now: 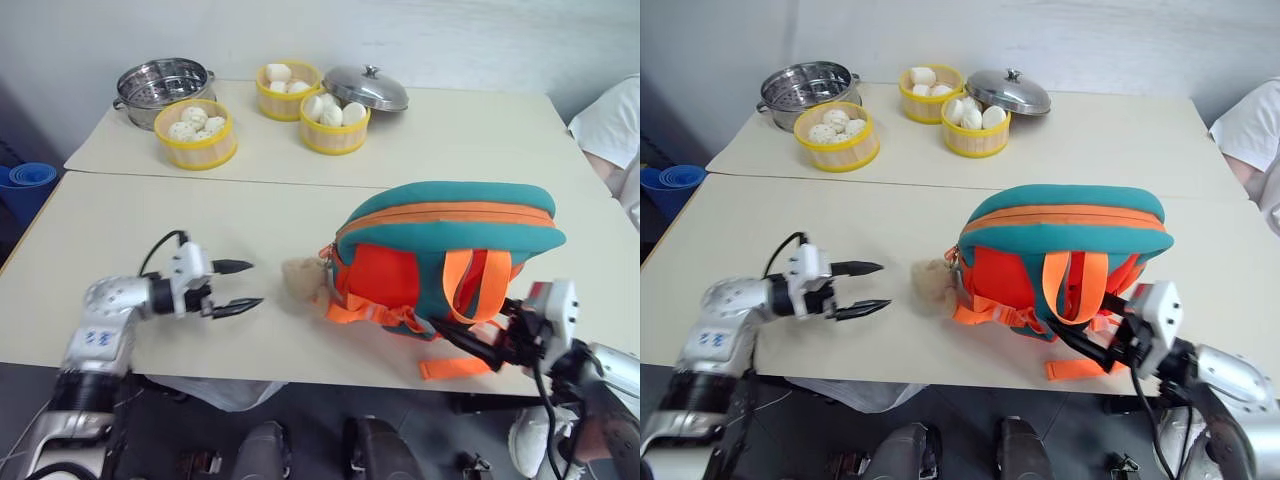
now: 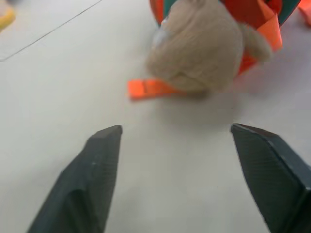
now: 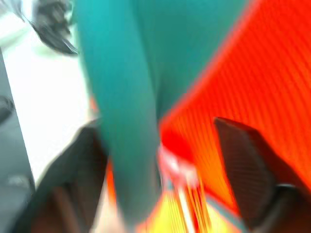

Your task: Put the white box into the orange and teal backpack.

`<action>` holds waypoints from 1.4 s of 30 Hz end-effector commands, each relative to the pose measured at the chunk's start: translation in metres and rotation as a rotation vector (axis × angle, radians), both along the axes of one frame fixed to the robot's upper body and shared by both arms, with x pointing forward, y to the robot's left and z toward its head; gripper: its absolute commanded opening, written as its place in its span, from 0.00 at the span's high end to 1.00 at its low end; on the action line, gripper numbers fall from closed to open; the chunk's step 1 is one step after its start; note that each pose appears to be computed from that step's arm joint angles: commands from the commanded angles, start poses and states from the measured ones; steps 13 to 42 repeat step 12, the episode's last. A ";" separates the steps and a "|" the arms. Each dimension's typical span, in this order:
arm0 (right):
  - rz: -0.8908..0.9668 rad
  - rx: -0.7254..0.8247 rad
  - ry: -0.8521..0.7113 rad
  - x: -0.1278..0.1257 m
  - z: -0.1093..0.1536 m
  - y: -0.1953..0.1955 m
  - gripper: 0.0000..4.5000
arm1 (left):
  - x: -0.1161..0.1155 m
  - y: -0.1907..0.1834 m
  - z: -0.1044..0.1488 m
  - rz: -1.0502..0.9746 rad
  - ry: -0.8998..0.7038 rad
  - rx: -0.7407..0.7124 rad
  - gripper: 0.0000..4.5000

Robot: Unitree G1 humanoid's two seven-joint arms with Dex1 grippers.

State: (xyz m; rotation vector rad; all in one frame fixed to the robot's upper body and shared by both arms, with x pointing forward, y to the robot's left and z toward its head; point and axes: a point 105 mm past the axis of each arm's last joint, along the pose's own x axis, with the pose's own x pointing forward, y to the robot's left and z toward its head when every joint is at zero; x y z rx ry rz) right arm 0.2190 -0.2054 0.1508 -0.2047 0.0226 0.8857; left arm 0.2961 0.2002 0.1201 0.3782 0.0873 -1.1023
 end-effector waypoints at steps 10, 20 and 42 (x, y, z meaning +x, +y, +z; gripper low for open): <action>-0.234 -0.342 -0.081 0.004 -0.027 -0.129 0.01 | -0.056 0.025 -0.034 0.091 0.009 0.163 0.00; -0.244 -0.332 -0.097 0.011 -0.029 -0.127 0.01 | -0.054 0.025 -0.033 0.100 0.014 0.155 0.00; -0.244 -0.332 -0.097 0.011 -0.029 -0.127 0.01 | -0.054 0.025 -0.033 0.100 0.014 0.155 0.00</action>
